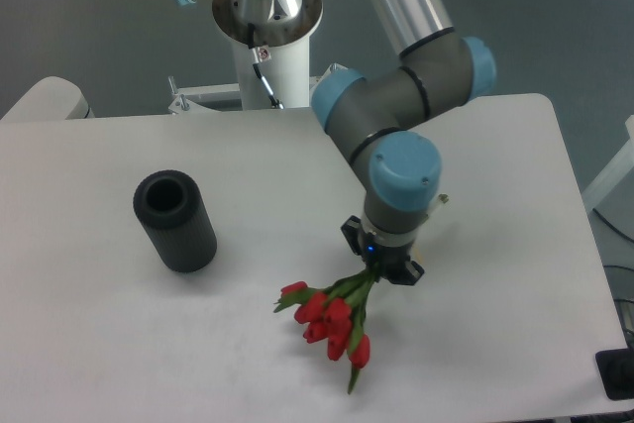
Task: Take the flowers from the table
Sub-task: 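Lift the held tulips off the table and carry them away from the vase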
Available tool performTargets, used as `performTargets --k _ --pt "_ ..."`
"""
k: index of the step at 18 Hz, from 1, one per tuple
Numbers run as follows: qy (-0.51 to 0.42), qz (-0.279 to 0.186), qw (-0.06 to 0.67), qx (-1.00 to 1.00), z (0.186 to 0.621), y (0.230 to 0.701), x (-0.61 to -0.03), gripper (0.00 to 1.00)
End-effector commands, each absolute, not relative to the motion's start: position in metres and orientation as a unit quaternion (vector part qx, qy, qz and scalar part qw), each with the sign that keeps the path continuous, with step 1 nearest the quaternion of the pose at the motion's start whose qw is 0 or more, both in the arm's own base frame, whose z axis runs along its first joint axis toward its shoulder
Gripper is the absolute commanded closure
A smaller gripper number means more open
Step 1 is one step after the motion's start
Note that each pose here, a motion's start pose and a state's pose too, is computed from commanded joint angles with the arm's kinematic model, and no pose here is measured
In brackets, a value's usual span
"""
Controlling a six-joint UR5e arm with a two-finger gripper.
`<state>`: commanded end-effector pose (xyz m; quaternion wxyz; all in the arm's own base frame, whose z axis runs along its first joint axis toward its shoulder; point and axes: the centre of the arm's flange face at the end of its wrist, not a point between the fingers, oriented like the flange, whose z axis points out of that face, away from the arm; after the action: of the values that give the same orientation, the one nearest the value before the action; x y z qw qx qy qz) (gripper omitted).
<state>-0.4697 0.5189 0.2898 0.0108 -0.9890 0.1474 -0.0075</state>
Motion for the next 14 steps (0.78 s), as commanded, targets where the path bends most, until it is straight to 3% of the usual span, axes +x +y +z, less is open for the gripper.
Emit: performTargets --k 14 --pt "0.203 -0.021 -0.013 -0.979 0.267 0.508 -0.532 0.94"
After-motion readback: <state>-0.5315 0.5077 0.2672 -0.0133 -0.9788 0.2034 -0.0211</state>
